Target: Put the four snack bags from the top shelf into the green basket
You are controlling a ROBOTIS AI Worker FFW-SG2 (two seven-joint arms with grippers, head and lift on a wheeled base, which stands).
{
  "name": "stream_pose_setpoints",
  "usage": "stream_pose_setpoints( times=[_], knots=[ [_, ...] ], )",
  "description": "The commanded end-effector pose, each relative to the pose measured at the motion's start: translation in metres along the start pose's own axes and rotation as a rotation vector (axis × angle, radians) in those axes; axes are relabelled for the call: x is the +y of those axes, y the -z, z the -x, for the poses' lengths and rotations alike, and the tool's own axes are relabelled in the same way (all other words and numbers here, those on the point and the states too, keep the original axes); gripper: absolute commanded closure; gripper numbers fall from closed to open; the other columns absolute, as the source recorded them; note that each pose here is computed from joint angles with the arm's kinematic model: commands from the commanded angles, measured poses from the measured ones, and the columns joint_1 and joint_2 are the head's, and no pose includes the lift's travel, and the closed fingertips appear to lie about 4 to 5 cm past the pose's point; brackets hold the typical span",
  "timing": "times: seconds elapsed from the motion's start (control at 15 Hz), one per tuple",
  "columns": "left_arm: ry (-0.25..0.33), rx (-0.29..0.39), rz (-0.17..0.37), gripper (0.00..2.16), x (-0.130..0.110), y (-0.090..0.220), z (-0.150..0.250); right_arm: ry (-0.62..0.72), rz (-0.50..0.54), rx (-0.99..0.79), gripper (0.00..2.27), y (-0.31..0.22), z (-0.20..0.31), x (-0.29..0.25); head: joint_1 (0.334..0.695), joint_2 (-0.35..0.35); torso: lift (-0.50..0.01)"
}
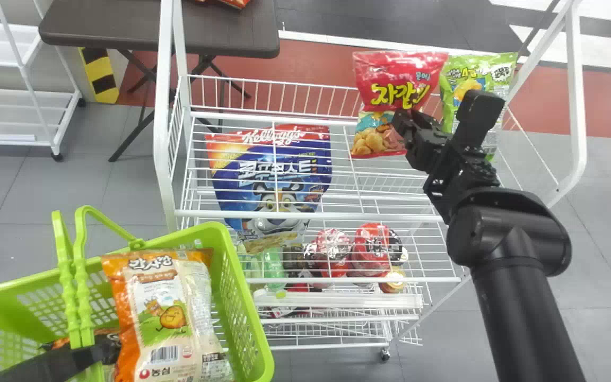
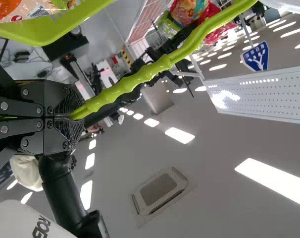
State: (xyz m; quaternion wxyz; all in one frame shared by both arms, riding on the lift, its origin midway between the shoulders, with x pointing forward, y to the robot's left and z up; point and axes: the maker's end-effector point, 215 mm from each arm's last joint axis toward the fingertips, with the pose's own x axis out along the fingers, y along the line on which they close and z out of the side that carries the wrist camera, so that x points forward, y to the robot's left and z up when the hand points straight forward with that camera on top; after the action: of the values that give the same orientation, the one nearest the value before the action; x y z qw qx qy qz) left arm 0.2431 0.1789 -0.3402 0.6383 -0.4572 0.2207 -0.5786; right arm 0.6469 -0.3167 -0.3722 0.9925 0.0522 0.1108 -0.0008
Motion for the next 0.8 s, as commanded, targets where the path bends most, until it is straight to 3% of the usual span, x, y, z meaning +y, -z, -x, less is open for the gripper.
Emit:
stream_pose_setpoints(
  times=[0.0,0.27,0.47,0.6,0.73],
  knots=[
    [0.013,0.002,-0.001,2.15,-0.002,-0.001,-0.001,-0.017,-0.033,-0.035,2.25,-0.017,0.012,0.0,0.695,-0.173,-0.004],
    [0.008,-0.003,-0.01,2.15,0.0,-0.007,0.001,-0.117,-0.066,-0.055,2.25,-0.043,0.06,0.042,0.695,-0.162,-0.004],
    [0.008,-0.01,-0.026,2.15,-0.002,-0.014,0.003,-0.274,-0.111,0.045,2.25,-0.04,0.125,0.107,0.695,-0.128,-0.004],
    [0.011,-0.006,-0.037,2.15,-0.002,-0.019,0.001,-0.392,-0.116,0.2,2.25,-0.005,0.173,0.157,0.695,-0.082,-0.004],
    [0.013,0.001,-0.055,2.15,-0.003,-0.024,-0.002,-0.489,-0.107,0.334,2.25,0.024,0.215,0.195,0.695,0.011,-0.004]
  ],
)
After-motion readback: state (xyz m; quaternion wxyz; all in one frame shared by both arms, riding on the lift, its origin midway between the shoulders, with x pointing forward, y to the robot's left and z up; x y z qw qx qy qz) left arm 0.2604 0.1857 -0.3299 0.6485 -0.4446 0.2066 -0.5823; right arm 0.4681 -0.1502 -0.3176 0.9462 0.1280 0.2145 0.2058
